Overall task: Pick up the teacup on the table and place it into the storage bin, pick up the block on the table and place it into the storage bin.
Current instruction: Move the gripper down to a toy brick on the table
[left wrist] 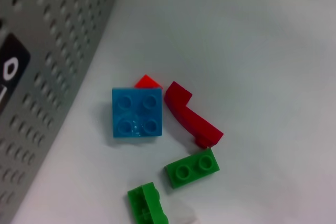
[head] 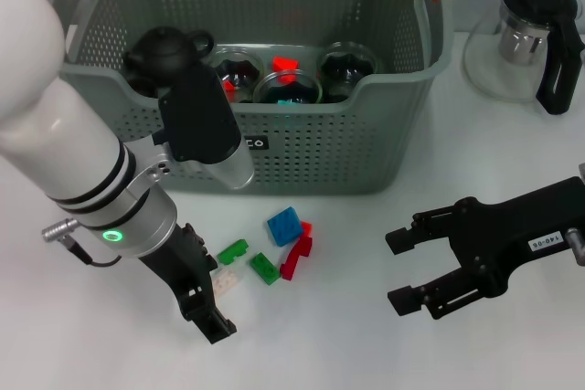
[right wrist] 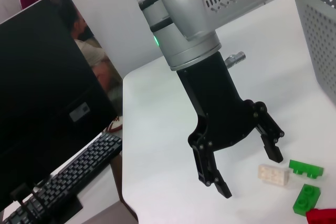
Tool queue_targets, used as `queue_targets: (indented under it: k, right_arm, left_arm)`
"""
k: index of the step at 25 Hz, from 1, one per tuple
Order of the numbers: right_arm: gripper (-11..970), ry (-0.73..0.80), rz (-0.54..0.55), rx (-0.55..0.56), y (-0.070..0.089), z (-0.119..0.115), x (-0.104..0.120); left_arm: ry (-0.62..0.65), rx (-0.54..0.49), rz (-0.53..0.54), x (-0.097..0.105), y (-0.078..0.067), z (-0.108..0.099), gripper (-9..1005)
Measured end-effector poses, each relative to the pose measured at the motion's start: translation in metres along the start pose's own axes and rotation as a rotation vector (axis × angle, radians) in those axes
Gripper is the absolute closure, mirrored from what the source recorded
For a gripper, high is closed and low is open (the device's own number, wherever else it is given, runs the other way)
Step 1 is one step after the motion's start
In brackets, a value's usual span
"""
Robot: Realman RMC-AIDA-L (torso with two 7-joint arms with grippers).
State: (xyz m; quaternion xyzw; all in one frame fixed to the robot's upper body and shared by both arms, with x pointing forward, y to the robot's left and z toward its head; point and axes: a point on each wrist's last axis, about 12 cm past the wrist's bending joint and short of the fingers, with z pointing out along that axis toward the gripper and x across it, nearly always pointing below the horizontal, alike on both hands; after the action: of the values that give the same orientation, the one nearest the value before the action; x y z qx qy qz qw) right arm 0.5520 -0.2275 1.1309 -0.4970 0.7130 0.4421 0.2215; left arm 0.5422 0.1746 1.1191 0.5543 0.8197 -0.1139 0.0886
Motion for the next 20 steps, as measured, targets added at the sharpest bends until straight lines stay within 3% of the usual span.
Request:
queue_targets:
  k: [20]
  right_arm:
    - [31, 0.002, -0.004, 0.004, -0.0004, -0.0015, -0.0003]
  left_arm:
    - [0.007, -0.013, -0.045, -0.0030, 0.0026, 0.0072, 72]
